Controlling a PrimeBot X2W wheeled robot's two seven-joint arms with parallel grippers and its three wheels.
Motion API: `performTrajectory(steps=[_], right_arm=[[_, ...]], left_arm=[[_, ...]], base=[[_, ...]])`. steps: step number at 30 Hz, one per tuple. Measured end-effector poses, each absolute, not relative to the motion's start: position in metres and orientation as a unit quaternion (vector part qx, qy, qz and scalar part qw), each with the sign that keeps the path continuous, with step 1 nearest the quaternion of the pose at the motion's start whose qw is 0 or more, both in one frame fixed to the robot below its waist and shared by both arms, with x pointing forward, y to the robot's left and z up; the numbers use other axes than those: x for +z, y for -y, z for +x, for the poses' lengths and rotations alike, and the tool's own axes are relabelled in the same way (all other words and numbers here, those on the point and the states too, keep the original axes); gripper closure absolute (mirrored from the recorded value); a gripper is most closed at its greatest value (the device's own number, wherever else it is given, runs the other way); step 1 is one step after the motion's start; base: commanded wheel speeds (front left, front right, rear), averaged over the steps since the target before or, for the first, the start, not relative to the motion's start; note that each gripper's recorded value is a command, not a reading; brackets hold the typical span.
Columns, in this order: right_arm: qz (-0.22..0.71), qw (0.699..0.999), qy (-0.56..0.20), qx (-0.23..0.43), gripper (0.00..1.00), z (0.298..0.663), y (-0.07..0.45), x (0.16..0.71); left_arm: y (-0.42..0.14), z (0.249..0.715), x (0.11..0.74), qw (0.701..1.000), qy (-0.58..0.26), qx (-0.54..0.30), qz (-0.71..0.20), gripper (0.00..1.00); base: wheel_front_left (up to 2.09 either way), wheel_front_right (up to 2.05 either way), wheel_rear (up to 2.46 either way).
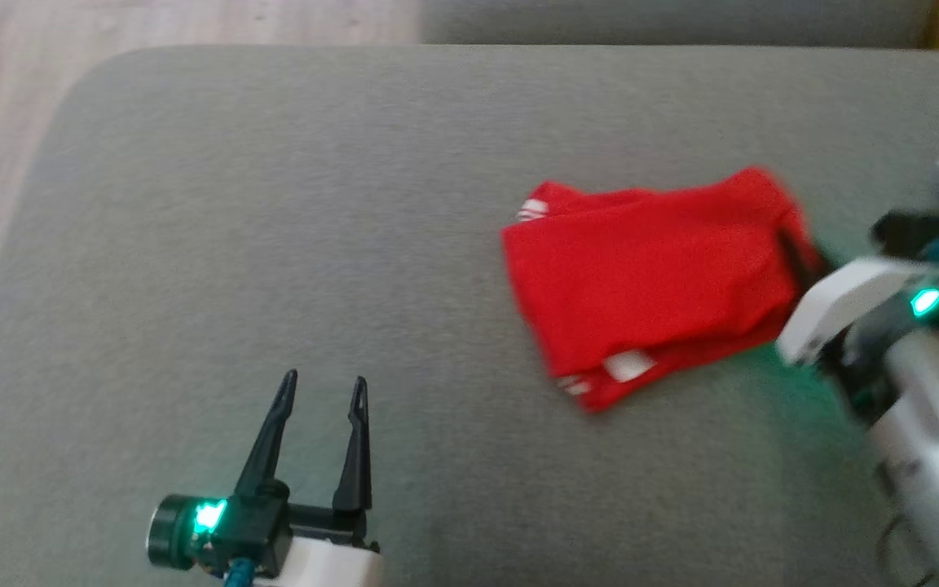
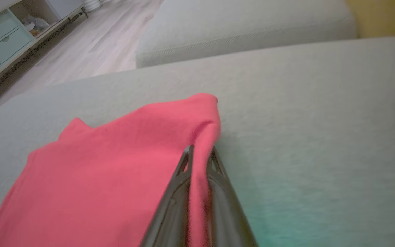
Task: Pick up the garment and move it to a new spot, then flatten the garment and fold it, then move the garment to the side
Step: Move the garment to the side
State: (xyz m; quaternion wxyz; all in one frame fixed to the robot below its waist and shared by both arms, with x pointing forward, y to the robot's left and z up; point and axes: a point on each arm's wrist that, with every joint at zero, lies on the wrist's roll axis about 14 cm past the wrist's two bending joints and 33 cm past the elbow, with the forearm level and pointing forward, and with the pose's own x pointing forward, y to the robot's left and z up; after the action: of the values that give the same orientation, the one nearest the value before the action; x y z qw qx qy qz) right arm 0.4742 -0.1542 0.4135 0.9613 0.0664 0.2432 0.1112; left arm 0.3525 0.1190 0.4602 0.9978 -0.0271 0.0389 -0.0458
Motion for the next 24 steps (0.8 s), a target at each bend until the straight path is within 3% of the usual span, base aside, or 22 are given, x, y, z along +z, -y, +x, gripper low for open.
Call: performTrajectory(steps=[6, 11, 12, 13, 17, 20, 24], right_arm=[[-0.004, 0.980, -0.194, 0.041, 1.00, 0.500, 0.251, 0.466], [-0.068, 0.979, -0.189, -0.044, 1.00, 0.496, 0.347, 0.494], [-0.075, 0.977, -0.190, -0.064, 0.29, 0.492, 0.365, 0.499], [-0.080, 0.975, -0.190, -0.080, 0.00, 0.488, 0.380, 0.503], [-0.105, 0.979, -0.153, -0.088, 0.00, 0.487, 0.391, 0.527], [-0.113, 0.988, -0.089, -0.058, 0.00, 0.495, 0.364, 0.551], [-0.091, 0.994, -0.060, -0.022, 0.00, 0.487, 0.326, 0.546]], left_arm=[[-0.097, 0.370, 0.458, 0.995, -0.038, -0.082, -0.030, 0.00], [-0.079, 0.391, 0.455, 0.992, -0.036, -0.112, -0.033, 0.00], [-0.076, 0.393, 0.454, 0.992, -0.037, -0.116, -0.034, 0.00], [-0.073, 0.394, 0.452, 0.991, -0.040, -0.122, -0.036, 0.00], [-0.071, 0.395, 0.453, 0.991, -0.038, -0.124, -0.039, 0.00], [-0.073, 0.392, 0.461, 0.992, -0.030, -0.118, -0.045, 0.00], [-0.078, 0.387, 0.471, 0.993, -0.019, -0.105, -0.053, 0.00]], base=[[0.00, 0.00, 0.00], [0.00, 0.00, 0.00], [0.00, 0.00, 0.00], [0.00, 0.00, 0.00], [0.00, 0.00, 0.00], [0.00, 0.00, 0.00], [0.00, 0.00, 0.00]])
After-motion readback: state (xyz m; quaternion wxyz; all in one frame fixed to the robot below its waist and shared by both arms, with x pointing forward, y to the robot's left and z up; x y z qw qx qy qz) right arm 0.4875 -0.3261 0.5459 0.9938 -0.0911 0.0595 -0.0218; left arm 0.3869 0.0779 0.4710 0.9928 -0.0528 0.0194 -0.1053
